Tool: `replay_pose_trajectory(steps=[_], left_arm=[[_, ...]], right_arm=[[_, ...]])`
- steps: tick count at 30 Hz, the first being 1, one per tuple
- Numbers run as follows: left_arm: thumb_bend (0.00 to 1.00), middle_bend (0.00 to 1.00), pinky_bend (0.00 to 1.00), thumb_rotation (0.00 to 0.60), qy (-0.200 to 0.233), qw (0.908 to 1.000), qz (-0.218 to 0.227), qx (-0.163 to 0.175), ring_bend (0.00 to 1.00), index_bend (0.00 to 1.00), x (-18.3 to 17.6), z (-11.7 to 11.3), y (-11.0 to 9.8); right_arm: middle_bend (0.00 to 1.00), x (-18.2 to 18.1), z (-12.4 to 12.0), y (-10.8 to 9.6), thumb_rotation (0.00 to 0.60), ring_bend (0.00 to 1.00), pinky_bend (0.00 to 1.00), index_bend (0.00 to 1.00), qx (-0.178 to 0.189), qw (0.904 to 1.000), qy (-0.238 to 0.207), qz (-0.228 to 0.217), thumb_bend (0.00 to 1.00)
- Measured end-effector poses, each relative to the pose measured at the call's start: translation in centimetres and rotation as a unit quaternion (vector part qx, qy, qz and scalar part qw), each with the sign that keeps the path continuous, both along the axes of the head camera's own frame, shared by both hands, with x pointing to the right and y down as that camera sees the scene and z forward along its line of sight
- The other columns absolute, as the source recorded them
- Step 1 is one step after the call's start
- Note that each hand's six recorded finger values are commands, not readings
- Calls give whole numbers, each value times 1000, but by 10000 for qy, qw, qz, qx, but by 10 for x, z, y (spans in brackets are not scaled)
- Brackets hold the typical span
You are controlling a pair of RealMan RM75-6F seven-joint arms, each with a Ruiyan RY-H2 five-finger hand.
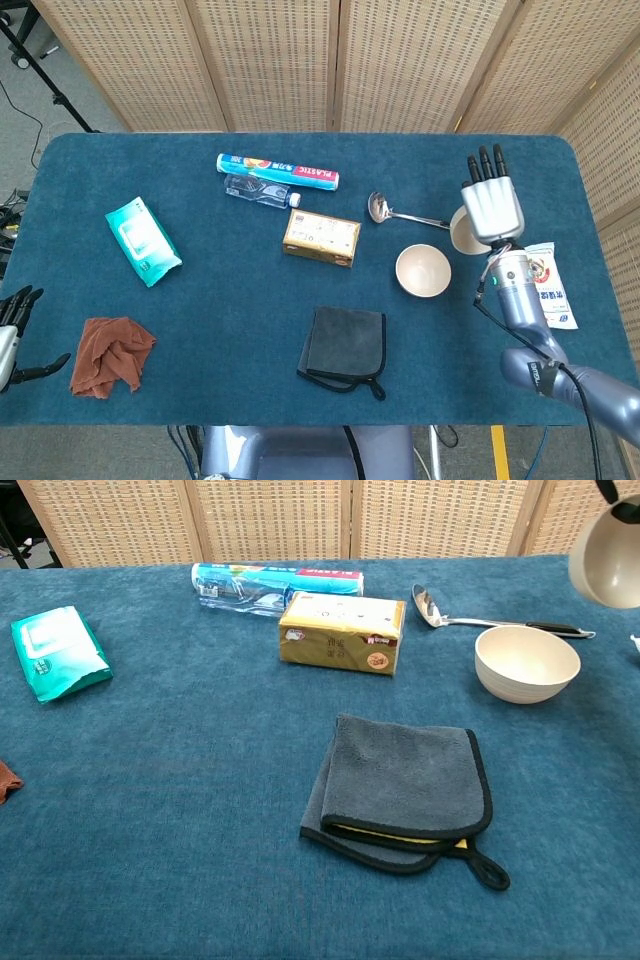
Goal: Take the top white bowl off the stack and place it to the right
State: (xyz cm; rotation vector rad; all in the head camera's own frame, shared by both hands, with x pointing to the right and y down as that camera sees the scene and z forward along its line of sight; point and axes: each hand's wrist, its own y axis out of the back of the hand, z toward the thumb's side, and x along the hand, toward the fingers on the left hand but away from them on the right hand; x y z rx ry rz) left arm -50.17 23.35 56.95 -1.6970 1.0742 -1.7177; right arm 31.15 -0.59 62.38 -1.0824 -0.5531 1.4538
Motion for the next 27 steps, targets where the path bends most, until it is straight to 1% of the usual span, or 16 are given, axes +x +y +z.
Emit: replay_pose_trajectory(steps=[8,15,19,24,27], left_arm=[[167,0,0,424,64,10000,58,-4,0,0,5,-1,1],[167,0,0,425,101,9999,98,16,0,0,9,-3,1],[167,0,0,424,118,9998,128,4,0,0,11,-3,2],[167,0,0,425,152,9998,138,19,0,0,14,-4,2],[167,0,0,425,197,9997,134,58,0,0,15,-7,1]], right_arm=[[153,42,3,18,600,0,0,683,-153,9992,62,375,440],[153,76,-2,34,600,0,0,683,-201,9976,152,641,440],[153,89,-5,43,600,0,0,684,-260,9967,232,727,440],[153,105,-3,59,600,0,0,686,-475,9940,275,944,440],[153,109,-1,71,600,0,0,686,-615,9924,251,1038,440]])
